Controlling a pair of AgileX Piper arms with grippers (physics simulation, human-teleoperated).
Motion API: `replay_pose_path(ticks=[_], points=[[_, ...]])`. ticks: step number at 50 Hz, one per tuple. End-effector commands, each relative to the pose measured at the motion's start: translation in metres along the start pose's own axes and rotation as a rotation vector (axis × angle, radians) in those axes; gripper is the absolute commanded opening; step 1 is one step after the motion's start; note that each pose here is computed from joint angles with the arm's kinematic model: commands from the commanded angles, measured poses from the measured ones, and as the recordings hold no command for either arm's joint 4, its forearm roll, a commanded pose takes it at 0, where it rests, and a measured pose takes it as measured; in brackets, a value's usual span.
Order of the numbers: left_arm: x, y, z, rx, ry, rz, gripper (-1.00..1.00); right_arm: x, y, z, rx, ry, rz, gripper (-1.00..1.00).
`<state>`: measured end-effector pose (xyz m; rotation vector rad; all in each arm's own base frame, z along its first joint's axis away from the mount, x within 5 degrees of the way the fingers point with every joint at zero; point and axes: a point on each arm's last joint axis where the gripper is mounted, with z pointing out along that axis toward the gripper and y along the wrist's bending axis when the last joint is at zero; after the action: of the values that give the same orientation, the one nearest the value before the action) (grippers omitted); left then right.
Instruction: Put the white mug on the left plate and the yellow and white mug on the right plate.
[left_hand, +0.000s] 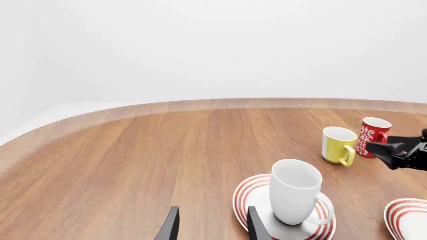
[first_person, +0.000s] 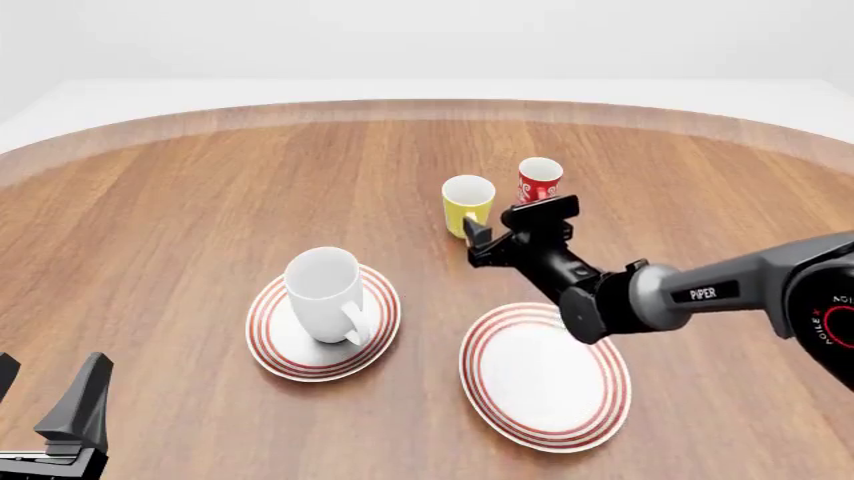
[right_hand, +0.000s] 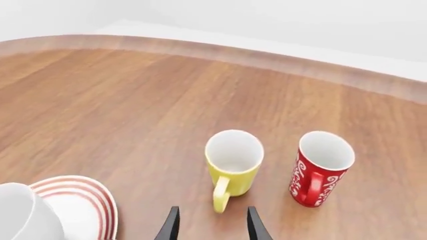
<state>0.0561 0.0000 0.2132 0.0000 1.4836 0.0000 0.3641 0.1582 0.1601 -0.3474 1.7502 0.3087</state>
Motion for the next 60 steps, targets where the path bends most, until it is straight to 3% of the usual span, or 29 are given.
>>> replay_pose_path(ticks=[1, 15, 60], points=[[0.0, 0.0, 0.0, 0.0, 0.0, 0.0, 1.0, -0.001, -0.005, 0.012, 0.012, 0.004, -0.007, 1.0], [0.0, 0.0, 0.0, 0.0, 0.0, 0.0, 1.0, 0.007, -0.012, 0.034, 0.028, 0.029, -0.003, 1.0], [0.0, 0.0, 0.0, 0.0, 0.0, 0.0, 1.0, 0.039, -0.007, 0.074, 0.016, 0.093, 0.018, 1.0]])
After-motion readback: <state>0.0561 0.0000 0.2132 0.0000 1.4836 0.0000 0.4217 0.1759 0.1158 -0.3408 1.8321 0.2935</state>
